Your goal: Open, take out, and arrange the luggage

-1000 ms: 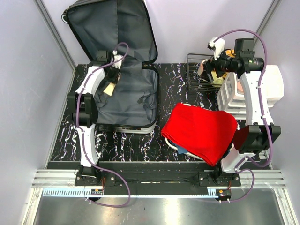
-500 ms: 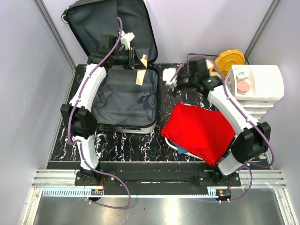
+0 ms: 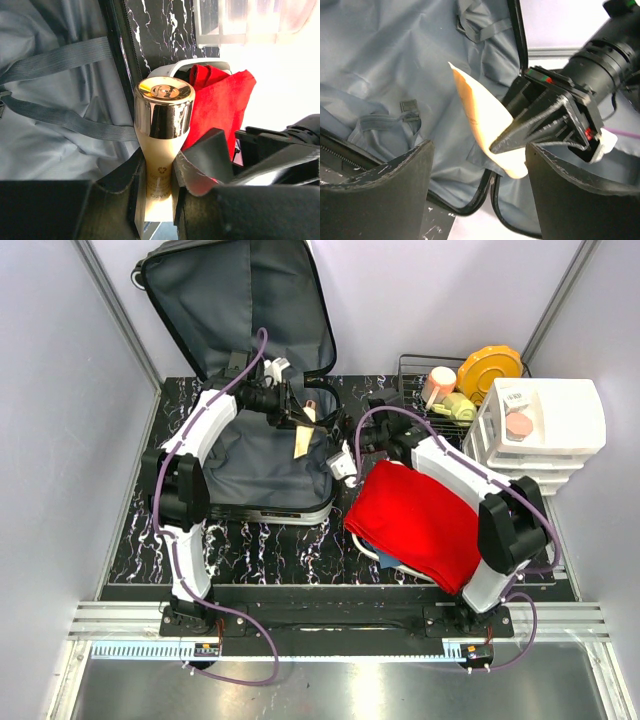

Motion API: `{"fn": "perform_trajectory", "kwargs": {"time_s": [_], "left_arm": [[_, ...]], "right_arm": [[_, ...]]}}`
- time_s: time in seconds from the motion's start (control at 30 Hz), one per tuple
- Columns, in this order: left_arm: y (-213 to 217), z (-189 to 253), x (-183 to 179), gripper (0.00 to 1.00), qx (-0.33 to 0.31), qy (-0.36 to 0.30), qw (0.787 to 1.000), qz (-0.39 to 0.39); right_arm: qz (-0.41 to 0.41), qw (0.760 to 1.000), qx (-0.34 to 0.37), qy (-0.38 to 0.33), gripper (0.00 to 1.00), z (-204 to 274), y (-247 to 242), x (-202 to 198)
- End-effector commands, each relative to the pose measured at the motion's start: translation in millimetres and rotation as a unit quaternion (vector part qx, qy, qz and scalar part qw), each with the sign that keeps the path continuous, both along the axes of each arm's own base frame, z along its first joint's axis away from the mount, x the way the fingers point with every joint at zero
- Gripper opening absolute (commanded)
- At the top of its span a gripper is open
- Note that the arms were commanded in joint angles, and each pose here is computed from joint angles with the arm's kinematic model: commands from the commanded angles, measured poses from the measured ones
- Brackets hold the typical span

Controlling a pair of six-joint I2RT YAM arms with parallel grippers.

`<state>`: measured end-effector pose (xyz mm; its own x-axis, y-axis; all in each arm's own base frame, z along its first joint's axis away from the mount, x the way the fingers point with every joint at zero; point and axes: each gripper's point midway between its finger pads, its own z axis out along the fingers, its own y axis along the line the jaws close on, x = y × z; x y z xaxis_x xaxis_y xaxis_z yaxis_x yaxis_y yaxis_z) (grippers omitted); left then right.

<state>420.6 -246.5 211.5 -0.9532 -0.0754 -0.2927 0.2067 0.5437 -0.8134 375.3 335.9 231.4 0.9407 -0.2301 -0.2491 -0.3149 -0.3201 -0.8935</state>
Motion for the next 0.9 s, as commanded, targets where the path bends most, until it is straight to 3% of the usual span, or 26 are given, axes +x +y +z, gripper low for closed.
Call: {"fn": "perform_trajectory", "kwargs": {"time_s": [0.0, 0.33, 0.43, 0.53, 0.57, 0.6, 0.63, 0.67, 0.73, 0.77, 0.87], "left_arm": [[-5, 14, -4, 0.1, -0.014, -0.004, 1.0, -0.004], [-6, -2, -8, 0.09, 0.009, 0.01, 1.0, -0.003], [-5, -3, -8, 0.08, 0.01, 0.013, 1.0, -0.001], [-5, -4, -6, 0.08, 0.01, 0.013, 1.0, 0.001], [-5, -3, -6, 0.08, 0.01, 0.012, 1.0, 0.001], [-3, -3, -5, 0.13, 0.011, 0.011, 1.0, 0.002], [-2, 0, -3, 0.21, 0.01, 0.006, 1.0, 0.004], [0, 0, -1, 0.51, 0.01, 0.003, 1.0, 0.005], [8, 15, 8, 0.86, -0.004, -0.029, 1.0, 0.003], [14, 21, 12, 0.99, -0.008, -0.038, 0.999, 0.007], [46, 47, 39, 0.99, -0.004, -0.109, 0.993, 0.051]], "right_arm": [[0.059, 0.995, 0.022, -0.081, 0.78, 17, 29, 3], [0.102, 0.987, 0.017, -0.122, 0.65, 8, 67, 2], [0.116, 0.986, 0.005, -0.123, 0.55, 2, 68, -2], [0.121, 0.986, -0.001, -0.114, 0.38, 0, 68, -8], [0.119, 0.986, -0.002, -0.115, 0.28, 2, 66, -8], [0.119, 0.987, -0.003, -0.112, 0.06, 0, 66, -9], [0.117, 0.987, -0.002, -0.11, 0.0, 2, 65, -9], [0.106, 0.989, 0.001, -0.099, 0.0, 7, 64, -8], [0.088, 0.992, 0.007, -0.087, 0.0, 14, 61, -6], [0.067, 0.995, 0.019, -0.074, 0.0, 26, 59, -3], [0.017, 0.998, 0.052, -0.035, 0.0, 56, 45, 1]]}}
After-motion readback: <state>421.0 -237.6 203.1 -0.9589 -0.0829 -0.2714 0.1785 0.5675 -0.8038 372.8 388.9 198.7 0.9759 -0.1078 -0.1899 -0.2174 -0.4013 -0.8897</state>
